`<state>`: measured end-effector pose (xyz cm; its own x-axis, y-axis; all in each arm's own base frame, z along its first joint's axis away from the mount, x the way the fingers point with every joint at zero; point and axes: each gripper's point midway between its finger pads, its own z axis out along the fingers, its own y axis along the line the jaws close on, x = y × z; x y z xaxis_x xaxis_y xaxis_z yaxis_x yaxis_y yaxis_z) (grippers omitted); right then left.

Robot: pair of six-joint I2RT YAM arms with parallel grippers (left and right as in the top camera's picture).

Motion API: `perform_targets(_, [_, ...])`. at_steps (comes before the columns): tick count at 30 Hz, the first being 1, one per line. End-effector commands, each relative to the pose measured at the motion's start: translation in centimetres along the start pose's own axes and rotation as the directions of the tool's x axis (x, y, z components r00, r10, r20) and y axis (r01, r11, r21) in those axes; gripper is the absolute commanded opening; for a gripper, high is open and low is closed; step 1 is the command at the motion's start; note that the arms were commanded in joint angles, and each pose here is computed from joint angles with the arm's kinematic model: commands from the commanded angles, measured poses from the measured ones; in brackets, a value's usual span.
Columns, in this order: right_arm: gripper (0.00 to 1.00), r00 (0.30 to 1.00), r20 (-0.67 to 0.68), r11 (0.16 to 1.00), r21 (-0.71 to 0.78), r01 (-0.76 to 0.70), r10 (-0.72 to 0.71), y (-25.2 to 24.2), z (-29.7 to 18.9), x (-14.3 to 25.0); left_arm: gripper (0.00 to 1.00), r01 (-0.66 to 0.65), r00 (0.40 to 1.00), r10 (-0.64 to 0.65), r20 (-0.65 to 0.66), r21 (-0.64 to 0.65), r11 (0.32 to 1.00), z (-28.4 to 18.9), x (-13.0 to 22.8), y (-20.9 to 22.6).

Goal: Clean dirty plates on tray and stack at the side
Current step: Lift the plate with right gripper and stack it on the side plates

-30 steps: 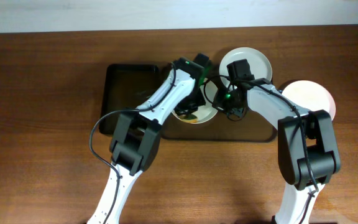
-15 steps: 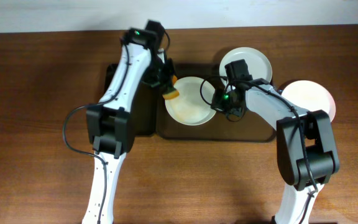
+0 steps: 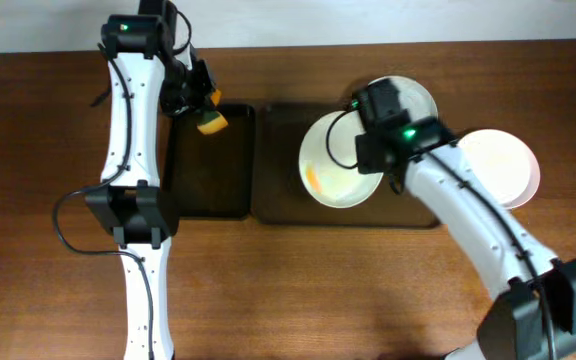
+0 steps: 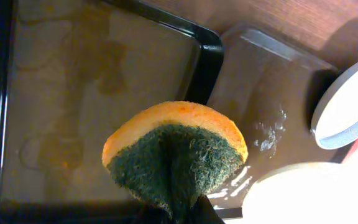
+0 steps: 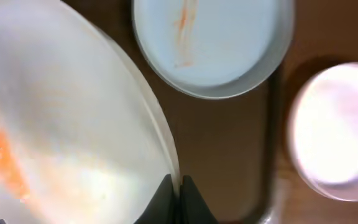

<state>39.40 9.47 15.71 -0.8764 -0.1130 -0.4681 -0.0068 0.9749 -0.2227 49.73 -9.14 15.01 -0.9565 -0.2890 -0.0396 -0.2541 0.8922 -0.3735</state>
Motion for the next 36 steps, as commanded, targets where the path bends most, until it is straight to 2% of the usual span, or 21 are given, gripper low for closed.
perform_targets(1, [0.04,0.967,0.204,0.898,0.437,0.048,-0.151,-2.7,-5.6,-3.1,0.0,-0.063,0.998,0.064,0.028,-0.013,0.998,-1.0,0.4,-1.0])
perform_targets(2, [0.04,0.945,0.254,0.85,0.525,0.045,-0.207,-2.2,-7.6,-3.6,0.0,-0.077,0.997,0.077,0.027,-0.013,0.997,-0.9,0.5,-1.2])
perform_targets(7, [0.04,0.852,0.406,0.73,0.682,-0.043,-0.33,0.2,-13.8,-4.5,0.0,-0.089,0.996,0.089,0.03,-0.01,0.996,-0.7,0.6,-1.8])
perform_targets(13, [0.04,0.844,0.422,0.733,0.678,-0.051,-0.332,0.7,-14.2,-4.5,0.0,-0.088,0.996,0.089,0.031,-0.017,0.996,-0.7,0.5,-1.6])
perform_targets(15, [0.04,0.866,0.41,0.792,0.61,-0.026,-0.287,1.0,-12.5,-4.3,0.0,-0.088,0.996,0.088,0.031,-0.021,0.996,-0.7,0.5,-1.6])
perform_targets(18, [0.04,0.941,0.318,0.934,0.357,-0.006,-0.115,0.3,-8.2,-3.5,0.0,-0.09,0.996,0.091,0.014,-0.026,0.996,0.0,0.7,-1.6])
perform_targets(21, [0.04,0.974,0.199,0.986,0.1,-0.13,0.108,-3.6,-5.3,-3.3,0.0,-0.094,0.996,0.094,0.003,-0.043,0.995,0.8,0.8,-1.5])
perform_targets(23, [0.04,0.947,0.095,0.952,-0.054,-0.302,0.306,-8.6,-3.1,-2.8,0.0,-0.093,0.996,0.093,0.0,-0.046,0.995,1.1,0.8,-1.4])
perform_targets(25, [0.04,0.858,0.017,0.851,-0.133,-0.507,0.514,-15.7,-1.2,-1.6,0.0,-0.094,0.996,0.094,0.004,-0.044,0.995,1.1,0.7,-1.5])
perform_targets(27, [0.04,0.771,-0.008,0.765,-0.123,-0.632,0.637,-21.1,0.0,0.2,0.0,-0.095,0.995,0.095,0.005,-0.043,0.995,1.1,0.7,-1.5])
perform_targets(28, [0.04,0.703,-0.018,0.7,-0.079,-0.71,0.711,-25.0,0.9,2.1,0.0,-0.095,0.995,0.095,0.005,-0.043,0.995,1.1,0.7,-1.5])
perform_targets(31, [0.04,0.568,-0.052,0.569,-0.003,-0.823,0.821,-30.7,2.9,6.5,0.0,-0.095,0.995,0.095,0.005,-0.043,0.995,1.1,0.7,-1.5])
perform_targets(33, [0.04,0.546,-0.095,0.548,0.003,-0.836,0.833,-31.8,4.4,8.3,0.0,-0.093,0.996,0.093,-0.001,-0.05,0.994,1.0,0.8,-1.4])
perform_targets(36, [0.04,0.549,-0.153,0.558,0.021,-0.83,0.822,-31.5,7.0,9.4,0.0,-0.093,0.996,0.093,0.001,-0.048,0.994,1.0,0.8,-1.4])
